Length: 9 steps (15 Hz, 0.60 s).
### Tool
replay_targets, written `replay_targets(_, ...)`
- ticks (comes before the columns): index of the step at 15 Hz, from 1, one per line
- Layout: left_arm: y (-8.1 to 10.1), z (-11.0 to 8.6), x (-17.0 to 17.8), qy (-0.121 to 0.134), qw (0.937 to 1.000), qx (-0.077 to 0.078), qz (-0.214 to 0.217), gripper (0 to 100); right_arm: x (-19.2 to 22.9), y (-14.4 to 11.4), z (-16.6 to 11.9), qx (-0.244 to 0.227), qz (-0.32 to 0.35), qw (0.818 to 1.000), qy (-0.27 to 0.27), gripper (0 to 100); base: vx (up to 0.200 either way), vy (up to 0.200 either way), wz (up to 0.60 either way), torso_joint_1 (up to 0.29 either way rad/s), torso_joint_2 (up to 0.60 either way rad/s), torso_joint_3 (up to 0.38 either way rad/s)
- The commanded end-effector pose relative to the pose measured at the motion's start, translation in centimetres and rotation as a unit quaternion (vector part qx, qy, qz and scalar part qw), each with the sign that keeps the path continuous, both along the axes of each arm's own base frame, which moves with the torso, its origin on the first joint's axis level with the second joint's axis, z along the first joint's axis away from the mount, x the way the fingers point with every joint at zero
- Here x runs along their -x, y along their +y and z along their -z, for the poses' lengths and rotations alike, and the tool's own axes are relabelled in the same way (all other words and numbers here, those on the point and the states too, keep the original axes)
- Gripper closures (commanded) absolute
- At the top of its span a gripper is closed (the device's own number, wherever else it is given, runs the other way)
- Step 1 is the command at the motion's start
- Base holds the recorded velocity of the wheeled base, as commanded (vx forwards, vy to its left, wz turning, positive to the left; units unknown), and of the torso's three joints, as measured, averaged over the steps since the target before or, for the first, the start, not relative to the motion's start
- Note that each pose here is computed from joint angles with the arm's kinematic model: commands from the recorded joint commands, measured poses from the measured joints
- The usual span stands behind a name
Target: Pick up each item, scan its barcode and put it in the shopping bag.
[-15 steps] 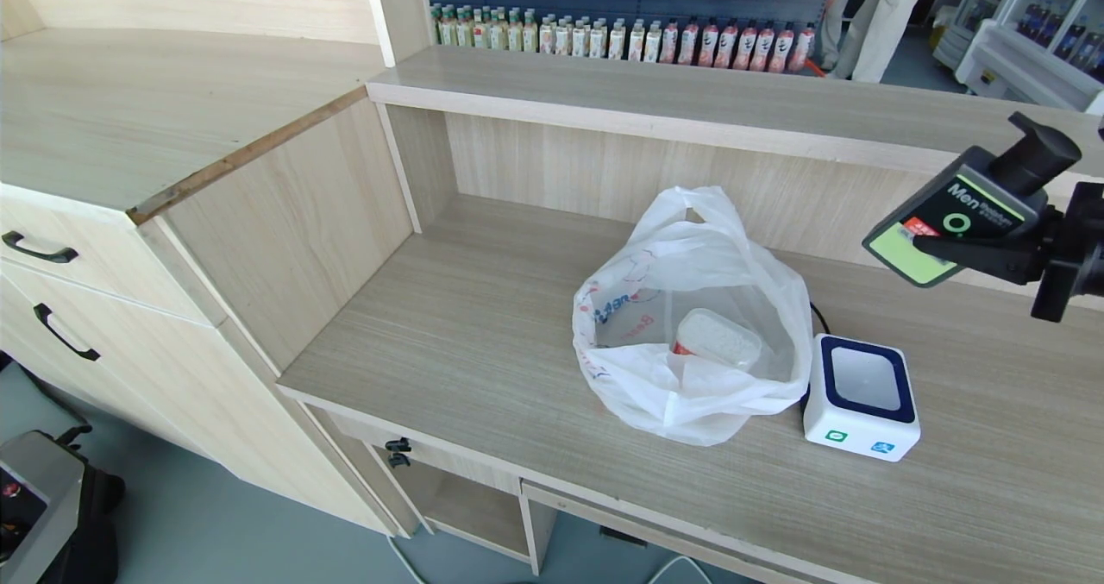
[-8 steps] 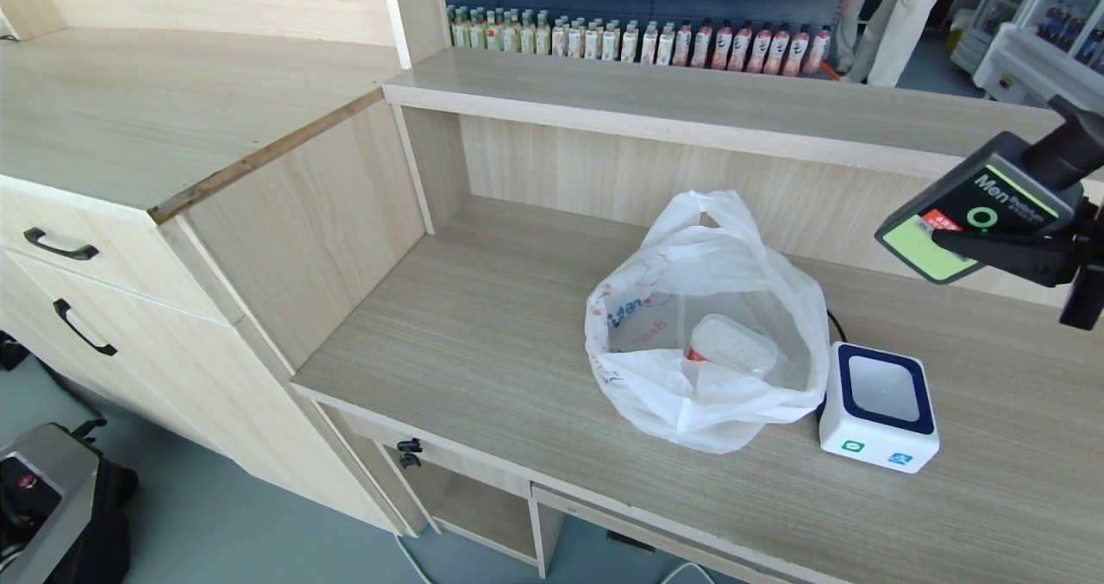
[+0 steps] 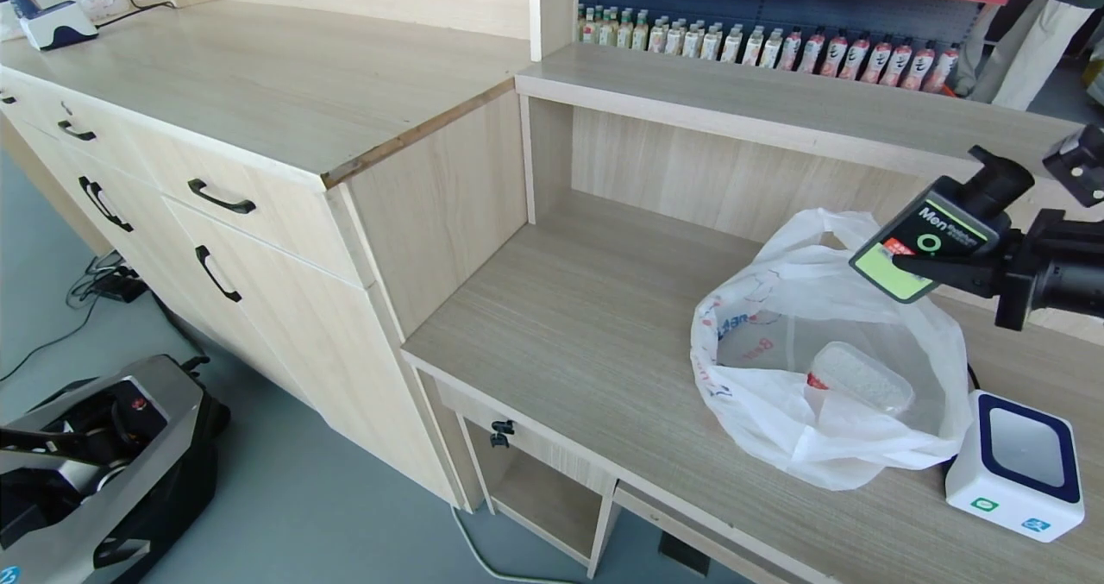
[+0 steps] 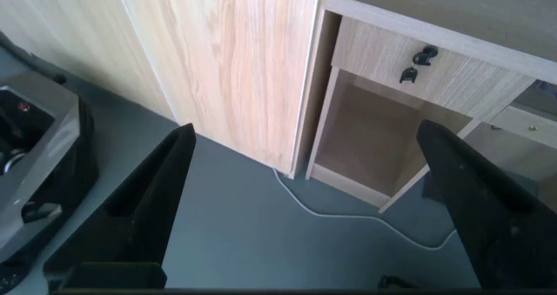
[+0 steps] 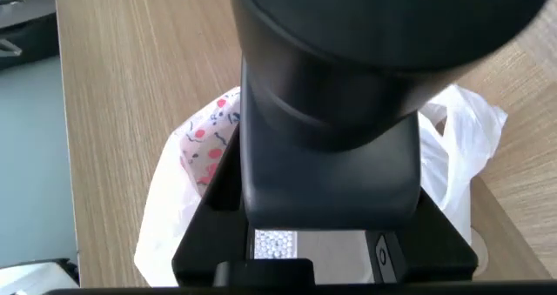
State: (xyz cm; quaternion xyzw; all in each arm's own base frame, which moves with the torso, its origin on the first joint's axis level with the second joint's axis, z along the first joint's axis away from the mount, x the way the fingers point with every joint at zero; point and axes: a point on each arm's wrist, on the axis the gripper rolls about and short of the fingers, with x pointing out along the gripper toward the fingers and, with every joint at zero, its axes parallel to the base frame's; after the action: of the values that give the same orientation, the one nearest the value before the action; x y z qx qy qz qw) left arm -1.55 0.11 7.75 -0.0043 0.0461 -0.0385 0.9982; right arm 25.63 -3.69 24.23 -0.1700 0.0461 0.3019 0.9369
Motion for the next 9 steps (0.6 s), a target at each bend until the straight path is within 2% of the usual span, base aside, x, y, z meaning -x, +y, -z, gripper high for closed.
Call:
replay_targets(1, 0.0, 0.0, 0.0, 0.0, 1.0, 0.0, 0.0, 0, -3.0, -1.6, 3.4, -0.012, 0.017, 0.998, 0.053, 100, 0.0, 0.0, 0.0, 0.0, 0.0, 0.0)
replay_targets(5, 0.0, 0.0, 0.0, 0.0, 1.0, 0.0, 0.0, 0, -4.5, -2.3, 5.8, -0.022, 0.02, 0.995, 0.091, 100, 0.0, 0.0, 0.0, 0.0, 0.0, 0.0)
replay_targets(9, 0.0, 0.0, 0.0, 0.0, 1.0, 0.001, 0.0, 0, -5.6, -2.6, 6.5, -0.024, 0.02, 0.995, 0.1, 100, 0.0, 0.0, 0.0, 0.0, 0.0, 0.0)
